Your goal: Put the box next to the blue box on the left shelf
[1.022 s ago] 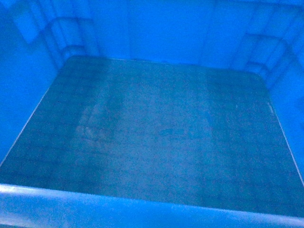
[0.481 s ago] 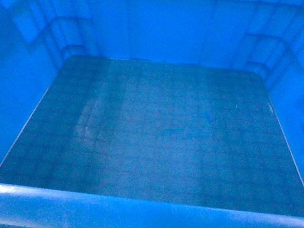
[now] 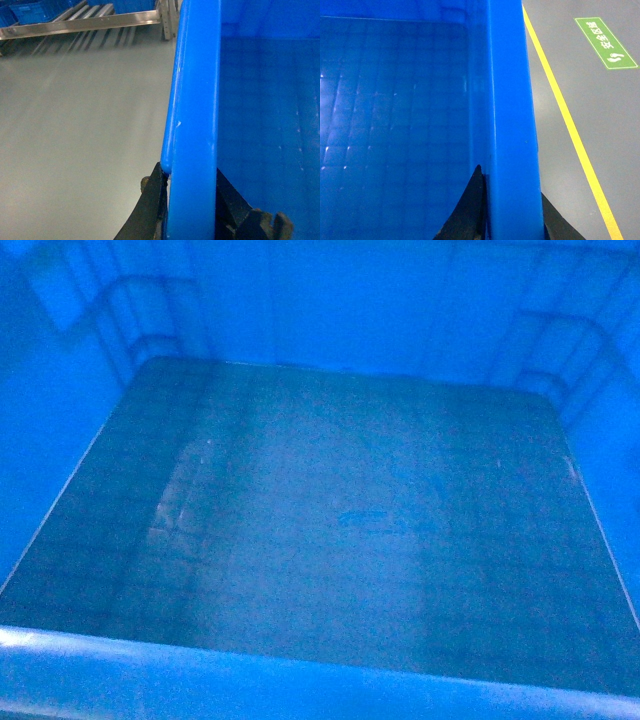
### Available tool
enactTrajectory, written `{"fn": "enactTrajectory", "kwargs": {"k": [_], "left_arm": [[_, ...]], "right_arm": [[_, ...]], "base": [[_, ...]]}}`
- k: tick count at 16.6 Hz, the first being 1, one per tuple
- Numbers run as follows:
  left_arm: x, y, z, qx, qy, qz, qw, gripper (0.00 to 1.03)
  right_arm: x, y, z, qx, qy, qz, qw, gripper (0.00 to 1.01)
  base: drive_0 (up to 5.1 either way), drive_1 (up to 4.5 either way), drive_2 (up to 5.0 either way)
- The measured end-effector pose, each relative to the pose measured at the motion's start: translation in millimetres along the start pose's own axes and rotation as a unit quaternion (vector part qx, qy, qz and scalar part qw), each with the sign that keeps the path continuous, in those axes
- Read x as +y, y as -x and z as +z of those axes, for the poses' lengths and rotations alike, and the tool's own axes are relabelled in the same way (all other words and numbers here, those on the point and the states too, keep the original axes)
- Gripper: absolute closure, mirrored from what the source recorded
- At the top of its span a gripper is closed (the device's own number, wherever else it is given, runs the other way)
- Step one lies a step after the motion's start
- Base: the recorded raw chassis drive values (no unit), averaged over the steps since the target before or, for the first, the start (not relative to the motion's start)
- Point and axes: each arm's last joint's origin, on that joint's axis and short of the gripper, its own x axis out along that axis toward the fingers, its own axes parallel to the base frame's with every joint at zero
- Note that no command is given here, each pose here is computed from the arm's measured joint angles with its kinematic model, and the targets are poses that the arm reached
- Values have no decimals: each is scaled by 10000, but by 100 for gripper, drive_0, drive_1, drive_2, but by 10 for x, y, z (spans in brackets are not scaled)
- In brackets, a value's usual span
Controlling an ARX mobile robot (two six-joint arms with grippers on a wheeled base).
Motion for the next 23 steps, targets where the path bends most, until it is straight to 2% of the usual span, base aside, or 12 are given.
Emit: {"fn": "enactTrajectory", "kwargs": {"k": [23], "left_arm": [[0, 1, -1, 3, -2, 0, 10000, 87]], "right_arm": [[-4, 2, -6, 11, 7, -13, 10000, 90]], "base": [[2, 427, -422]]}}
